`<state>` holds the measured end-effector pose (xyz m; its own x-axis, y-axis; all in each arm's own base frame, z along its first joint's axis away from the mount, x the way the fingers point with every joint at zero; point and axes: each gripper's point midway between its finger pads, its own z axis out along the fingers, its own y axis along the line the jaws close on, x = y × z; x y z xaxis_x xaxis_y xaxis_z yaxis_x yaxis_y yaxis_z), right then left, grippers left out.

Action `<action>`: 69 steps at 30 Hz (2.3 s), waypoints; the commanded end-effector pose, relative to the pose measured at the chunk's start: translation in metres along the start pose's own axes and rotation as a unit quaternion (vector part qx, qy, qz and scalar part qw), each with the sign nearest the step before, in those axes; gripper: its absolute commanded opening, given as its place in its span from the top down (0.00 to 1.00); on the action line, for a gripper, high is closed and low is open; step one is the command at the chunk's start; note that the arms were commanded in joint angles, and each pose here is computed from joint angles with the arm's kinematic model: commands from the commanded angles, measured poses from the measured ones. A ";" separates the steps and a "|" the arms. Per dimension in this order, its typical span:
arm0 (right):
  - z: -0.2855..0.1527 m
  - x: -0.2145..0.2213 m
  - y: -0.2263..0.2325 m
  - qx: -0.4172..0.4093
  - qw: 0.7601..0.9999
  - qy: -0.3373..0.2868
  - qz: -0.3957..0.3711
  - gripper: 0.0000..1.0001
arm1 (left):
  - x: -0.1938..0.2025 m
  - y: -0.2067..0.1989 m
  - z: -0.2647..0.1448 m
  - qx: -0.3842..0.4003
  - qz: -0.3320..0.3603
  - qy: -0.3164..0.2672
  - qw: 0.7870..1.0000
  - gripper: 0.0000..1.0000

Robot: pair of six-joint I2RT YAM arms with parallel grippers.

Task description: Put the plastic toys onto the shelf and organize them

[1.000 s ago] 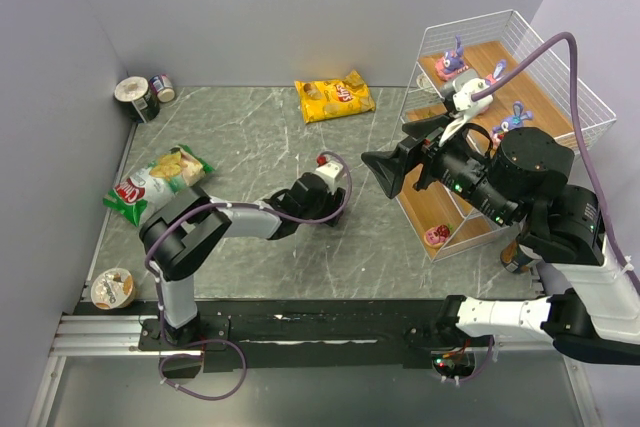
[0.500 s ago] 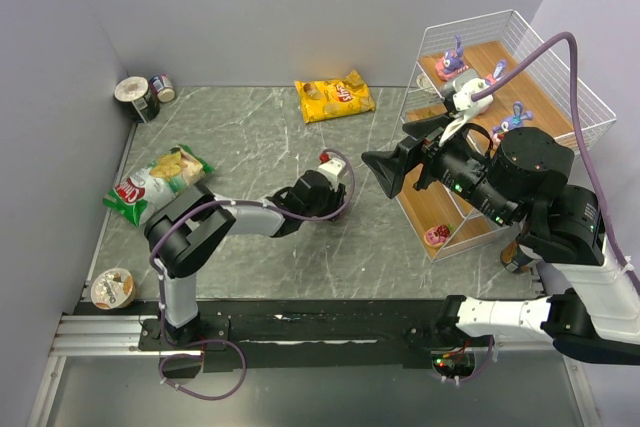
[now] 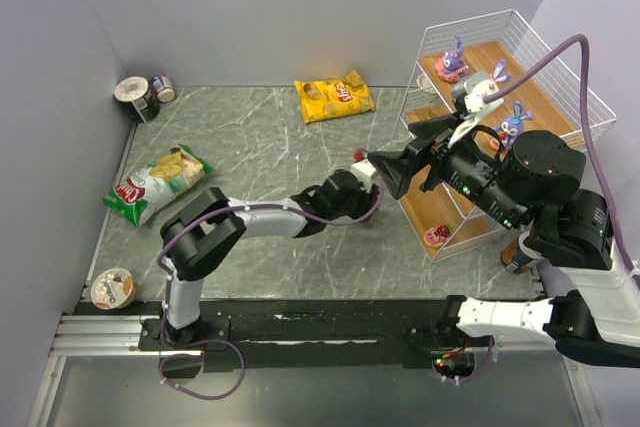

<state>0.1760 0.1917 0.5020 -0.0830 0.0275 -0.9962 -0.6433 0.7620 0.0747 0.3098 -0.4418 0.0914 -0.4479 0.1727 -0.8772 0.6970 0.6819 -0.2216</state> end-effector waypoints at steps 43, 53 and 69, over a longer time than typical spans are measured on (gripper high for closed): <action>0.000 -0.012 -0.005 0.008 1.000 -0.023 -0.015 0.00 | -0.018 -0.089 0.110 0.122 0.102 -0.065 0.985 0.64; 0.005 -0.009 -0.003 0.008 1.000 -0.018 -0.017 0.00 | -0.012 -0.086 0.112 0.121 0.122 -0.064 0.983 0.52; 0.005 -0.008 -0.002 0.005 1.000 -0.019 -0.016 0.00 | -0.017 -0.086 0.108 0.104 0.131 -0.065 0.984 0.23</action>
<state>0.1813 0.1977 0.4913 -0.0730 -0.0245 -0.9970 -0.6455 0.7632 0.0285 0.3172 -0.5715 0.0571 -0.2042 0.2609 -0.9435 0.8825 0.4662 -0.0620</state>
